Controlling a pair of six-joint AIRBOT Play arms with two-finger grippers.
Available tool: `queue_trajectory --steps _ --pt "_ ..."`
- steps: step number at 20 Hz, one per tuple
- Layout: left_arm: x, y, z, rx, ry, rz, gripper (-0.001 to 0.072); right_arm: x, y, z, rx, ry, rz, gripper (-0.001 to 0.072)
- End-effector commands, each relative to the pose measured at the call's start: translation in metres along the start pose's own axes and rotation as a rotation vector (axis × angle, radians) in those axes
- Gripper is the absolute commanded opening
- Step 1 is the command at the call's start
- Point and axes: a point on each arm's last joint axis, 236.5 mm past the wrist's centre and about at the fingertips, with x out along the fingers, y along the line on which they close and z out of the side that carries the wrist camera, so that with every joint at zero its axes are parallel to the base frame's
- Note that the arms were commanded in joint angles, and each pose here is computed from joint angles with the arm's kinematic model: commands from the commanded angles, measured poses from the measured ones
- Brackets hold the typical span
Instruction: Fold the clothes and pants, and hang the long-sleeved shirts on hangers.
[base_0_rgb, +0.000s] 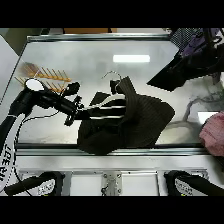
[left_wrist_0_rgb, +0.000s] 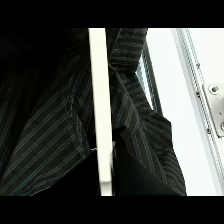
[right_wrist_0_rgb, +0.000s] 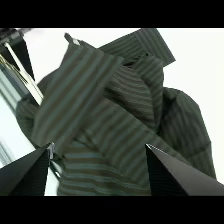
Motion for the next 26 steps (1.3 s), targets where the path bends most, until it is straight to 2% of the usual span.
queue_trajectory --steps 1,4,7,10,13,26 --pt "0.000 0.000 0.000 -0.001 0.001 0.000 0.0013 -0.020 0.002 -0.008 -0.195 -0.105 0.141 0.0642" --pt "0.000 0.000 -0.001 -0.001 0.001 0.000 0.0013 -0.044 -0.015 -0.028 -0.178 -0.289 0.232 0.0652" --pt "0.000 0.000 -0.001 -0.001 0.001 0.000 0.0013 -0.048 -0.047 -0.070 -0.122 -0.358 0.183 0.0652" --pt "0.000 0.000 -0.001 -0.001 0.001 0.000 0.0014 -0.032 -0.063 -0.107 -0.060 -0.372 0.194 0.0651" --pt "0.000 0.000 -0.007 -0.002 0.027 -0.001 0.0014 -0.010 -0.059 -0.127 -0.091 -0.387 0.243 0.0652" --pt "0.000 -0.002 -0.012 -0.004 0.051 -0.010 0.0014 0.031 -0.044 -0.156 -0.118 -0.308 0.314 0.0651"
